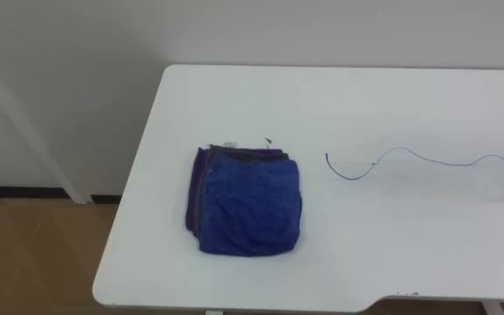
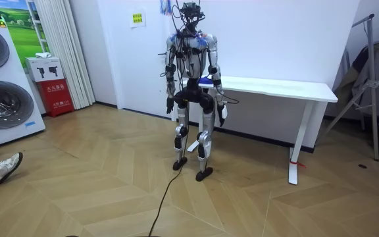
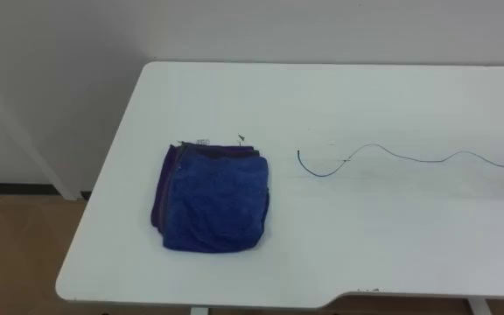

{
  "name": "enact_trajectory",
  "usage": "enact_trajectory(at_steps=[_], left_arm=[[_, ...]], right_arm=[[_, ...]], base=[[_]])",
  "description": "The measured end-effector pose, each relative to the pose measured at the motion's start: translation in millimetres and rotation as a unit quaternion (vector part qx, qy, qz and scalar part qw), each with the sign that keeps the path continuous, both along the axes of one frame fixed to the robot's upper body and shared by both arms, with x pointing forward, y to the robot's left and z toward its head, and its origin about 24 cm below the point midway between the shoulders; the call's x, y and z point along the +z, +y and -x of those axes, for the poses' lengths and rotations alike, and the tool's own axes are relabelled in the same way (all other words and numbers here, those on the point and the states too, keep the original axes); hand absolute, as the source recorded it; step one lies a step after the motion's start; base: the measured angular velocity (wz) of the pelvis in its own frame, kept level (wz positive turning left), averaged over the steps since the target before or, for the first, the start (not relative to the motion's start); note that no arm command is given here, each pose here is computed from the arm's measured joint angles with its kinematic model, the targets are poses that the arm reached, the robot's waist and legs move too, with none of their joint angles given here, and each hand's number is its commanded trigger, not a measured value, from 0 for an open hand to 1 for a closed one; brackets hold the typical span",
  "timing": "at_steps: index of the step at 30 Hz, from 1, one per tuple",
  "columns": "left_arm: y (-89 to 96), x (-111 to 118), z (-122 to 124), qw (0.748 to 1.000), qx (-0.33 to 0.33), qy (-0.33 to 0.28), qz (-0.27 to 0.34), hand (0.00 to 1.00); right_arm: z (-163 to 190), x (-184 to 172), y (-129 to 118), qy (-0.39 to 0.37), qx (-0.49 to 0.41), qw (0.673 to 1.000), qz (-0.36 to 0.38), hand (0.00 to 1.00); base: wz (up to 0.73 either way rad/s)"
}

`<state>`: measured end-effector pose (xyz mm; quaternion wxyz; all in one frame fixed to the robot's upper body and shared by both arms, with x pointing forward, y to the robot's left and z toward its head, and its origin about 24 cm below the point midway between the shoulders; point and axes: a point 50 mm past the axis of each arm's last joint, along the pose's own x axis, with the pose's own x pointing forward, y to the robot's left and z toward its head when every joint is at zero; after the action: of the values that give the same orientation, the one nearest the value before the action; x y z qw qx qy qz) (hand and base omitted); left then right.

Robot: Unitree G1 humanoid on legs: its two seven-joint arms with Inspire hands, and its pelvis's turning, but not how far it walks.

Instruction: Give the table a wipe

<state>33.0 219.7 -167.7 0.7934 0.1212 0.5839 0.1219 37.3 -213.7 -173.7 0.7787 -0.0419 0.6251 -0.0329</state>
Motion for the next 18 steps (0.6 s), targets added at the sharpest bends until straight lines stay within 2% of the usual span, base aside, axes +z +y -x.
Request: enact_trajectory(at_steps=[18], left_arm=[[0.6,0.5,-2.2,1.0,0.0,-0.006,-0.001,0.0]], right_arm=[[0.9,-0.2,0.4,-0.001,-0.023,1.0,-0.01,0.0]], base=[[0.0]])
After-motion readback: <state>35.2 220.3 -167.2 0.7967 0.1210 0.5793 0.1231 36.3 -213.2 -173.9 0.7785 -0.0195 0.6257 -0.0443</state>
